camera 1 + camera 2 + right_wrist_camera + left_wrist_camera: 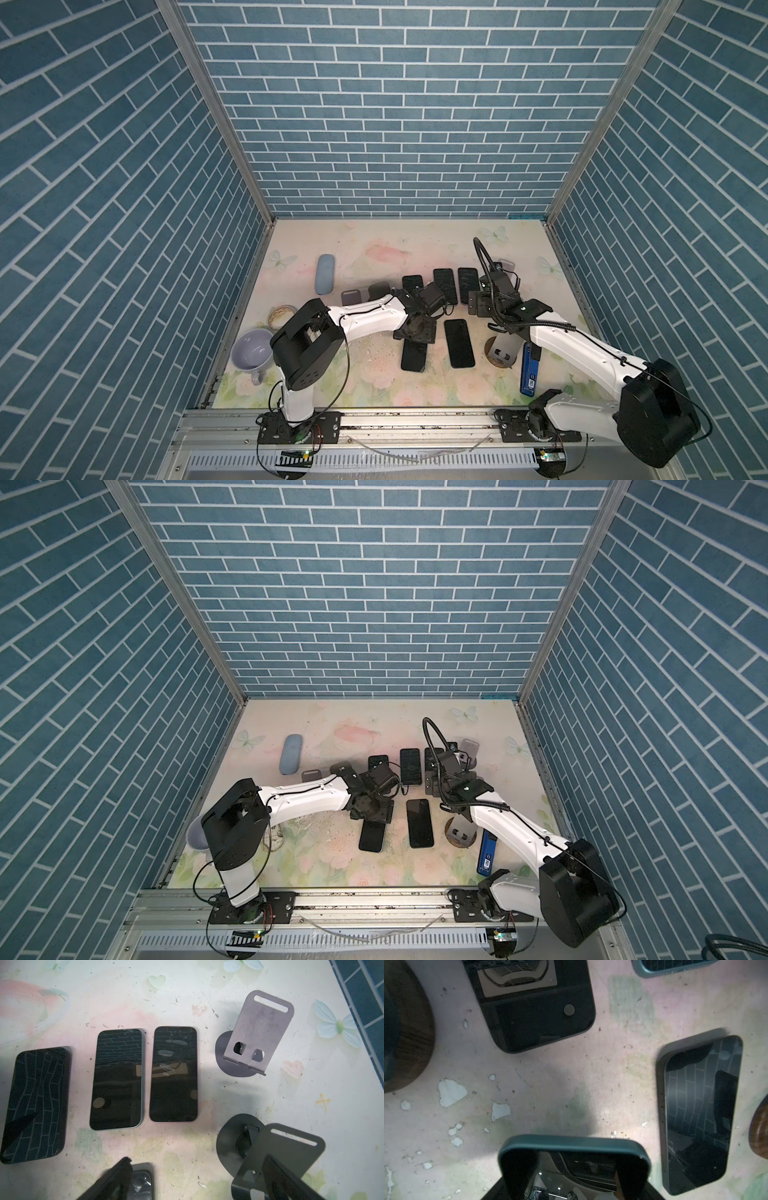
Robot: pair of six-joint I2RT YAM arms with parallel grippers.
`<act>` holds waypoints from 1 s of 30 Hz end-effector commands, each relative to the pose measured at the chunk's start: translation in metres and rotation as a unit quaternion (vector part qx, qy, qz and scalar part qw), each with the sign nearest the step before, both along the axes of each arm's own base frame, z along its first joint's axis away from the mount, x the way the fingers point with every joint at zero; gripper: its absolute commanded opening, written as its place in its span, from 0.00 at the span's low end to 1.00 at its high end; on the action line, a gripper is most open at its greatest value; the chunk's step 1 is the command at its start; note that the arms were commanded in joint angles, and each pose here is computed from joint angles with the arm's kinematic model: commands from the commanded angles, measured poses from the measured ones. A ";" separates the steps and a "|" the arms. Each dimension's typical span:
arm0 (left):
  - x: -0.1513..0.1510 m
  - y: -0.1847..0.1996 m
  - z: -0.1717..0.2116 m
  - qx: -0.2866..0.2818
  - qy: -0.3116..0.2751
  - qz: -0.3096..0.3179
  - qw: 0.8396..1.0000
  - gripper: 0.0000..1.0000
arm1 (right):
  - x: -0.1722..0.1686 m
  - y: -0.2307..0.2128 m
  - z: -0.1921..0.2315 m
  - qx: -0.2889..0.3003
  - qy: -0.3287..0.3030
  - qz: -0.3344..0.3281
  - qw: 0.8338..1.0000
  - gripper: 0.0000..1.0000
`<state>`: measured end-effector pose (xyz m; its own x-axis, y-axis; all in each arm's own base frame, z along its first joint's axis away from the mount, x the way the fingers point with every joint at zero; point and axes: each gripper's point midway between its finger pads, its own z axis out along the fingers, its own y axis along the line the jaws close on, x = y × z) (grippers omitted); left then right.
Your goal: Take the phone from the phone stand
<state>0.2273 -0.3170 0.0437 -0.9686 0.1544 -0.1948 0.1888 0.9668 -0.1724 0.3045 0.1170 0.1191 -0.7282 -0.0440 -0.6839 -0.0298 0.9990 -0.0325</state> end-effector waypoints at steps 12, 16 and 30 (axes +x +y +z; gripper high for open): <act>-0.009 0.018 -0.029 0.077 0.028 -0.034 0.996 0.58 | -0.005 -0.003 0.002 0.010 -0.007 0.000 1.000 0.99; -0.007 0.028 -0.034 0.105 0.026 -0.036 0.993 0.59 | -0.004 -0.003 0.000 0.008 -0.004 -0.001 1.000 0.98; -0.004 0.035 -0.037 0.127 0.017 -0.041 0.991 0.71 | -0.003 -0.001 -0.004 0.008 0.001 -0.001 1.000 0.99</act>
